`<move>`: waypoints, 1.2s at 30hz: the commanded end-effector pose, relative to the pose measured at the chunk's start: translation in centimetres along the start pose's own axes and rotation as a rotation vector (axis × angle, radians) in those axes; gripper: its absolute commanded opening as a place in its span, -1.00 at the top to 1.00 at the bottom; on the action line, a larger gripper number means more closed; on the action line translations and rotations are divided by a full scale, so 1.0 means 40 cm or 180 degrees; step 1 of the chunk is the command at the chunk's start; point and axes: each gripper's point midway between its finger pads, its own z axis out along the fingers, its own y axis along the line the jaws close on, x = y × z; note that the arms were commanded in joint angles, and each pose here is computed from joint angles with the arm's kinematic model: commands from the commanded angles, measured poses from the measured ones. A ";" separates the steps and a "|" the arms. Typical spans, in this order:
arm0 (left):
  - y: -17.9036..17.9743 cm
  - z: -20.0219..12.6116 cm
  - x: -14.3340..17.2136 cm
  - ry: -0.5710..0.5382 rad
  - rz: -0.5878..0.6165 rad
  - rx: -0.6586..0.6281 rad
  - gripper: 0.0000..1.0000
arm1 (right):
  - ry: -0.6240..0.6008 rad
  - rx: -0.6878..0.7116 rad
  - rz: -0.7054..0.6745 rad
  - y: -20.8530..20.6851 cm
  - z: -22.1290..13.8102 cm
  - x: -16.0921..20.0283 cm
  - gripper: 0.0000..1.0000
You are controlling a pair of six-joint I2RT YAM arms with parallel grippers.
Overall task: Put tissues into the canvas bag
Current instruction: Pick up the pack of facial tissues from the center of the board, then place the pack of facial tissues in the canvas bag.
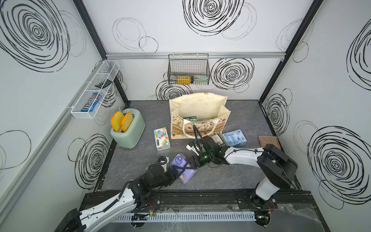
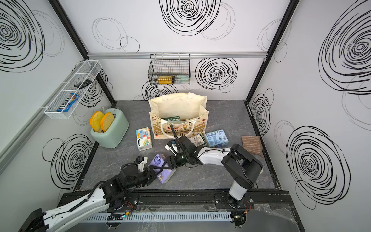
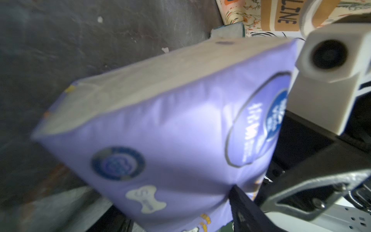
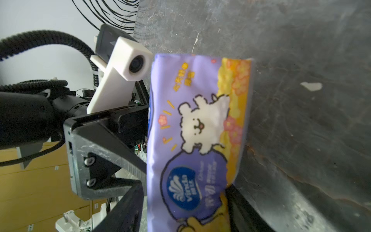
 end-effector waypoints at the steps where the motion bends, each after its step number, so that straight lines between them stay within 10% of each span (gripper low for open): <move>1: 0.132 0.011 0.015 -0.0006 -0.0095 -0.0246 -0.50 | -0.0012 -0.0367 -0.0348 0.107 -0.021 -0.001 -0.01; 10: 0.091 -0.014 -0.001 -0.0067 0.0028 -0.0213 -0.65 | -0.0118 -0.0094 -0.0469 0.103 -0.049 -0.004 0.43; 18: -0.220 -0.193 -0.119 -0.0549 0.1005 -0.0128 -0.78 | -0.0473 0.0327 -0.0928 0.194 -0.177 -0.053 0.48; 30: -0.400 -0.235 -0.188 -0.0550 0.1940 0.0206 -0.78 | -0.2144 0.0977 -0.1747 0.435 -0.748 -0.401 0.52; 36: -0.405 -0.210 -0.214 -0.0542 0.2020 0.0287 -0.76 | -0.2135 0.1855 -0.1682 0.282 -0.764 -0.573 0.55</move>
